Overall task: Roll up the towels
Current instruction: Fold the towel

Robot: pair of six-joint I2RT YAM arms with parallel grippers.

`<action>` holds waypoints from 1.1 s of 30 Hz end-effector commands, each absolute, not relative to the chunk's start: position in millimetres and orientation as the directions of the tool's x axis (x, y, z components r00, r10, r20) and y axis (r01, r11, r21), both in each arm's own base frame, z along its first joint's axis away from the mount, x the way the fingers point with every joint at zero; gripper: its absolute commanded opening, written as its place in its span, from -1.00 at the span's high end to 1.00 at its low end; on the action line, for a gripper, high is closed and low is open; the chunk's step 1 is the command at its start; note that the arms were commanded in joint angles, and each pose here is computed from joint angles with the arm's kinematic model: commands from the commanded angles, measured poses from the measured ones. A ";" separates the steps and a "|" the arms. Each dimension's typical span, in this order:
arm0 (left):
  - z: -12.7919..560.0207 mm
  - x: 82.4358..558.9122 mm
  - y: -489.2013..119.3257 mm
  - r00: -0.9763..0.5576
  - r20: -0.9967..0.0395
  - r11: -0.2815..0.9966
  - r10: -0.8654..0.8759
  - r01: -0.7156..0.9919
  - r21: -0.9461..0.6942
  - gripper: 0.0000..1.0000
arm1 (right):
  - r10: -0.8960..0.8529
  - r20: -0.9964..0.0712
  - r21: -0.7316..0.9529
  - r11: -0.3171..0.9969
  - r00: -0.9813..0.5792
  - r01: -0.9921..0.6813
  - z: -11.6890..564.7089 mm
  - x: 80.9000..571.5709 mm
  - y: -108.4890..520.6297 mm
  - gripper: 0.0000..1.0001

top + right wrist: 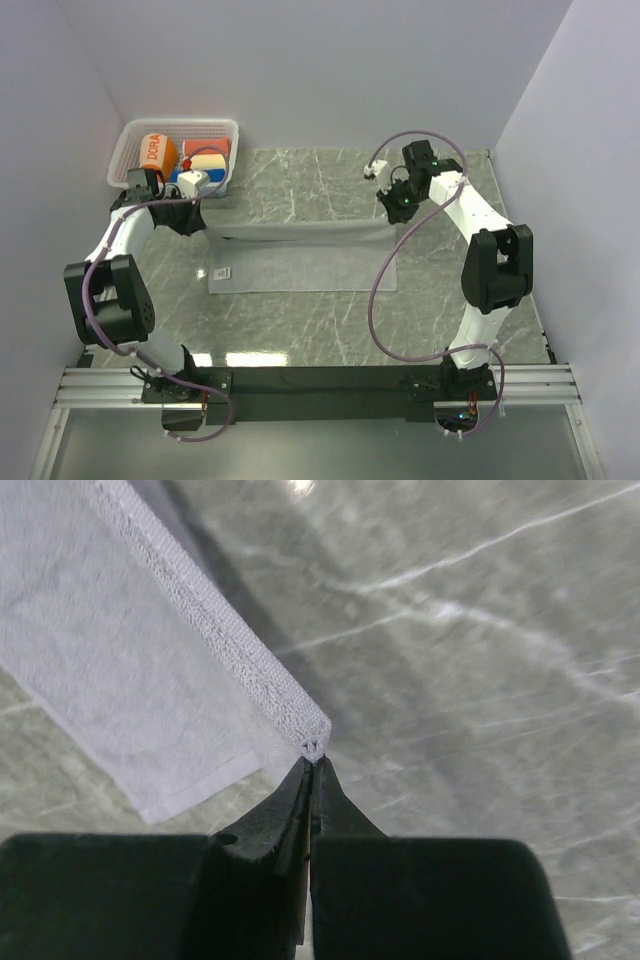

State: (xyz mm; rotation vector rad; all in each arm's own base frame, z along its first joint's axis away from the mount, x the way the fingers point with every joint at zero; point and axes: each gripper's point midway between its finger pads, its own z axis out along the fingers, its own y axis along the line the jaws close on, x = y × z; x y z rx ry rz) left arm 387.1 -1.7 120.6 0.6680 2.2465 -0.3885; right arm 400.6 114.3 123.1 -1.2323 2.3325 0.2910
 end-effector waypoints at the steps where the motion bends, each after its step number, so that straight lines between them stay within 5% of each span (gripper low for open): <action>1: 124.5 370.8 4.2 -0.551 -0.734 0.802 0.397 0.597 -0.014 0.99 | -0.743 -0.494 -0.046 0.541 -0.452 -0.839 122.0 382.0 107.9 1.00; 33: 65.4 290.6 -4.3 -0.625 -0.645 0.753 0.439 0.648 -0.115 0.99 | -0.799 -0.383 0.094 0.466 -0.464 -0.880 55.2 291.1 113.5 0.90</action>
